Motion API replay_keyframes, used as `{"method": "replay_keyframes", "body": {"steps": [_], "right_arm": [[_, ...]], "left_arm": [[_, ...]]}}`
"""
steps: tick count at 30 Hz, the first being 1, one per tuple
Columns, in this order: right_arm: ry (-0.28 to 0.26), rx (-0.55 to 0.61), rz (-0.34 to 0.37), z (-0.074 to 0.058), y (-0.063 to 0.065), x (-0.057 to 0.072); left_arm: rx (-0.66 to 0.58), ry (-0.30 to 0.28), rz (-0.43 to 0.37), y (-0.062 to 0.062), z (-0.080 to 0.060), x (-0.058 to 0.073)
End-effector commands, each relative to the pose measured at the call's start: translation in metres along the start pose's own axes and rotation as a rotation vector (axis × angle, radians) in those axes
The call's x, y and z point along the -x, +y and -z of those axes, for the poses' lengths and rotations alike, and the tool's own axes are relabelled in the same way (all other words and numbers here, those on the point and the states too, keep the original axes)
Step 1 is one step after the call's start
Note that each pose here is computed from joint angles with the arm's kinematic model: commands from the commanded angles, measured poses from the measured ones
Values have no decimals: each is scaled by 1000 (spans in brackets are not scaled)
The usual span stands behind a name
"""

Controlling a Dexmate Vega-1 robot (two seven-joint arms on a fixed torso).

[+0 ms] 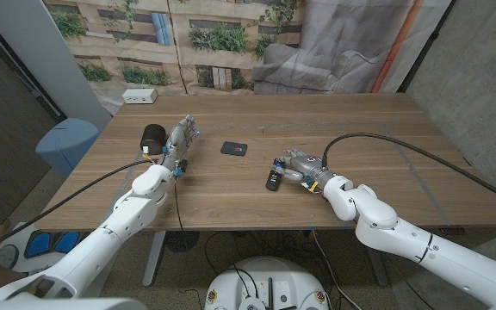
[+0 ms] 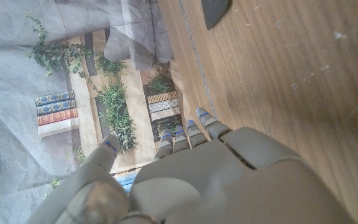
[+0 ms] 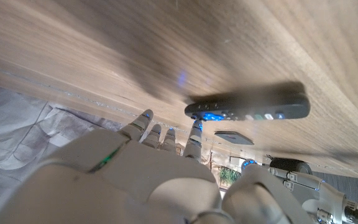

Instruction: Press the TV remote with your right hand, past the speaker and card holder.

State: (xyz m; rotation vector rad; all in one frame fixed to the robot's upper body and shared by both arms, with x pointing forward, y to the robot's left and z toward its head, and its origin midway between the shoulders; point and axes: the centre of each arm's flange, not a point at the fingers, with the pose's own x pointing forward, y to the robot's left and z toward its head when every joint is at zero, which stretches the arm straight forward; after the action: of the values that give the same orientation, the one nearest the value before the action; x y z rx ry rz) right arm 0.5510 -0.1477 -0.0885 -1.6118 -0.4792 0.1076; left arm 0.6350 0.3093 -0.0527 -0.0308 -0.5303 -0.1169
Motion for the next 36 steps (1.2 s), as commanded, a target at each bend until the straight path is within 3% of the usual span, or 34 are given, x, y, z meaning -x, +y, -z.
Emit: {"method": "replay_keyframes", "body": {"steps": [1,13,20,36], "right_arm": [[-13,-12,71,-5,-17,1],[12,-76,135,-4,-30,1],[18,-160,172,5,-34,4],[23,-326,239,24,-47,1]], "left_arm": [[1,-11,-6,4,-1,7],[1,-26,7,7,-5,13],[0,-62,18,9,-7,15],[-8,-77,25,21,-11,25]]}}
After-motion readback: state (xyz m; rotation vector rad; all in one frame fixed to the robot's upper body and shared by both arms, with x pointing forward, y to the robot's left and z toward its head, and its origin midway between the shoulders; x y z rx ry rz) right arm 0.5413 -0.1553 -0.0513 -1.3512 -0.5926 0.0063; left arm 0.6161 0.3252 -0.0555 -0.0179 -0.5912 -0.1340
